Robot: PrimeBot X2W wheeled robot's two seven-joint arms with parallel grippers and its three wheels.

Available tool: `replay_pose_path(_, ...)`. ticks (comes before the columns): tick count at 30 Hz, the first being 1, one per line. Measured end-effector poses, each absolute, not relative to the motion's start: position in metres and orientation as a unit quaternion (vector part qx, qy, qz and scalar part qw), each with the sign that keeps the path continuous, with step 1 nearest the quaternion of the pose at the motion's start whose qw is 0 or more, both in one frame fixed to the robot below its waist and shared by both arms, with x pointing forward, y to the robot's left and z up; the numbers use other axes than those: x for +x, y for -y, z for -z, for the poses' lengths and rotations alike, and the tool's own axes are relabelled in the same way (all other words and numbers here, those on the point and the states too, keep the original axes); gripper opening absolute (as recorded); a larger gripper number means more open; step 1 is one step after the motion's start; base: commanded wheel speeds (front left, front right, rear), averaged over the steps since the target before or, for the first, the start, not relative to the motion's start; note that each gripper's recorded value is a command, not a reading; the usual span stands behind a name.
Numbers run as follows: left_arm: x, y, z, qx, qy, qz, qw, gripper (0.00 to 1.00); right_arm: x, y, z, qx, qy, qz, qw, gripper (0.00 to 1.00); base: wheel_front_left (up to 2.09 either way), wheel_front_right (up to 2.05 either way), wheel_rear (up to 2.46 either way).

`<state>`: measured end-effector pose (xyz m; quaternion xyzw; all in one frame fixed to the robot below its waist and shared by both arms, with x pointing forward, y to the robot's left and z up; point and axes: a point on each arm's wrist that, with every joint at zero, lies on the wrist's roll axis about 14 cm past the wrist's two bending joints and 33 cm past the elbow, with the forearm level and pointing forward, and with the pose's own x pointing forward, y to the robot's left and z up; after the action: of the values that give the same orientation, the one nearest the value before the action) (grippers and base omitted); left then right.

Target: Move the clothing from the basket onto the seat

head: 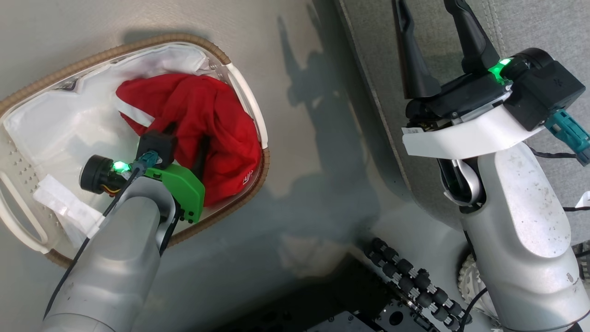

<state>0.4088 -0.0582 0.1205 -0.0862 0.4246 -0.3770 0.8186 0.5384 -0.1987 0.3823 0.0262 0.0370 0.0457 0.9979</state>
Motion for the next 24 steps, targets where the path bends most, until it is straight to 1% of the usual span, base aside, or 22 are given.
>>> replay_pose_path(3,0.406,0.056,-0.116,-0.087,-0.434,0.373,0.816,1.00,0.539,0.198,-0.379,0.026,-0.039,-0.046,0.998,1.00,0.00,0.00,0.00)
replay_pose_path(4,0.407,0.056,-0.116,-0.086,-0.435,0.373,0.815,0.88,0.539,0.198,-0.379,0.026,-0.039,-0.046,0.998,1.00,0.00,0.00,0.00)
replay_pose_path(5,0.406,0.058,-0.116,-0.086,-0.436,0.375,0.814,0.36,0.539,0.198,-0.378,0.026,-0.039,-0.046,0.998,1.00,0.00,0.00,0.00)
replay_pose_path(6,0.404,0.059,-0.117,-0.085,-0.436,0.377,0.812,0.00,0.540,0.197,-0.378,0.025,-0.039,-0.047,0.998,1.00,0.00,0.00,0.00)
replay_pose_path(11,0.405,0.060,-0.119,-0.087,-0.436,0.379,0.812,0.00,0.540,0.198,-0.379,0.025,-0.039,-0.047,0.998,1.00,0.00,0.00,0.00)
replay_pose_path(16,0.420,0.062,-0.134,-0.096,-0.414,0.375,0.824,0.00,0.543,0.199,-0.390,0.024,-0.028,-0.046,0.998,1.00,0.00,0.00,0.00)
replay_pose_path(24,0.439,0.058,-0.182,-0.116,-0.367,0.356,0.852,0.00,0.540,0.196,-0.419,0.024,-0.007,-0.048,0.999,1.00,0.00,0.00,0.00)
